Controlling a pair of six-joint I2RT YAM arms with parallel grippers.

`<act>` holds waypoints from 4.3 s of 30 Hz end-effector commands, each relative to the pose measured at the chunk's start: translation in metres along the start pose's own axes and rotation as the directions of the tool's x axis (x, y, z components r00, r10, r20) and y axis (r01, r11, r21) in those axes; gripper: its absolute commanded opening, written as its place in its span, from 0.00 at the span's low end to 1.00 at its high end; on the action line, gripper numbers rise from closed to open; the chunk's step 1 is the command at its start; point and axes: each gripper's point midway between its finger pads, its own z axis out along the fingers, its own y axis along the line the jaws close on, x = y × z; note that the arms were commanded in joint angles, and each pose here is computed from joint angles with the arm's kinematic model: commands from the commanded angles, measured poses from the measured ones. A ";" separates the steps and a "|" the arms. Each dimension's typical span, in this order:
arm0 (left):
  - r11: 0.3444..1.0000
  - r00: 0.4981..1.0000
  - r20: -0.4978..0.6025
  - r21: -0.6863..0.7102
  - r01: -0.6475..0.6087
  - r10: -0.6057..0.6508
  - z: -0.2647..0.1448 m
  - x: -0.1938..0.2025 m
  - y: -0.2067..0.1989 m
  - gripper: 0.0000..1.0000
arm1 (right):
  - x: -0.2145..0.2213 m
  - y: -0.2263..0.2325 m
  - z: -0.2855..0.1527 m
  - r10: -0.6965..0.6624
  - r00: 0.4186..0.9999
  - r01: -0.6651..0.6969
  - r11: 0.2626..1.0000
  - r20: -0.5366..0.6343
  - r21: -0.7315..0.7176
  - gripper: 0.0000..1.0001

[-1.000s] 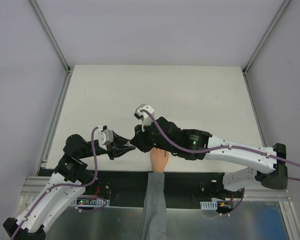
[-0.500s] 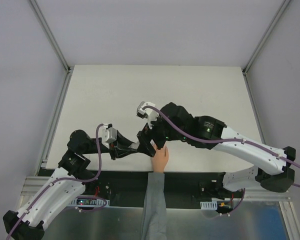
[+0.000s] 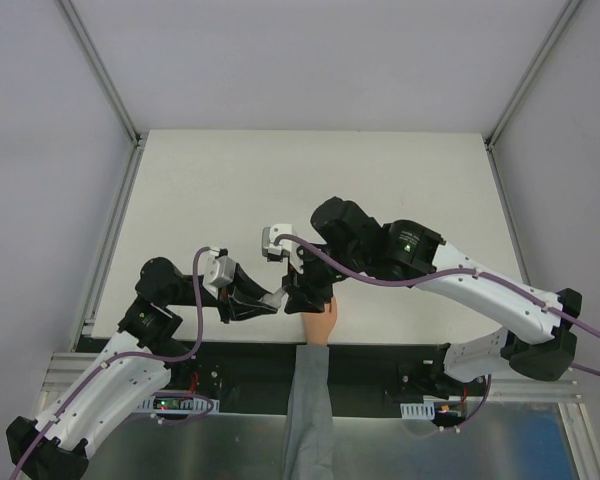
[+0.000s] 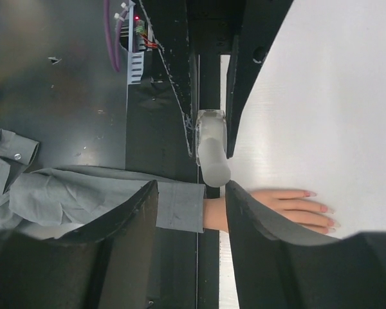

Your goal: Paint the nails

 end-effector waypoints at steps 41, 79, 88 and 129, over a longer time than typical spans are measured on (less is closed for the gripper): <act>0.952 0.981 0.062 -0.261 -0.161 0.183 -0.013 -0.039 0.028 0.00 | -0.014 -0.029 0.045 0.106 0.994 -0.107 0.990 0.009 0.088 0.00; 0.975 0.933 0.323 -0.092 0.200 -0.161 -0.014 -0.091 -0.021 0.00 | -0.106 0.018 -0.045 0.107 0.860 -0.025 0.985 0.500 -0.169 0.66; 0.978 0.934 0.315 -0.060 0.198 -0.169 -0.014 -0.094 -0.030 0.00 | -0.123 0.020 -0.033 0.123 0.848 0.012 0.968 0.516 -0.251 0.52; 0.843 0.922 0.357 -0.533 0.066 0.153 -0.052 -0.110 0.038 0.00 | -0.090 -0.048 0.001 0.137 0.829 -0.510 0.584 0.542 0.632 0.03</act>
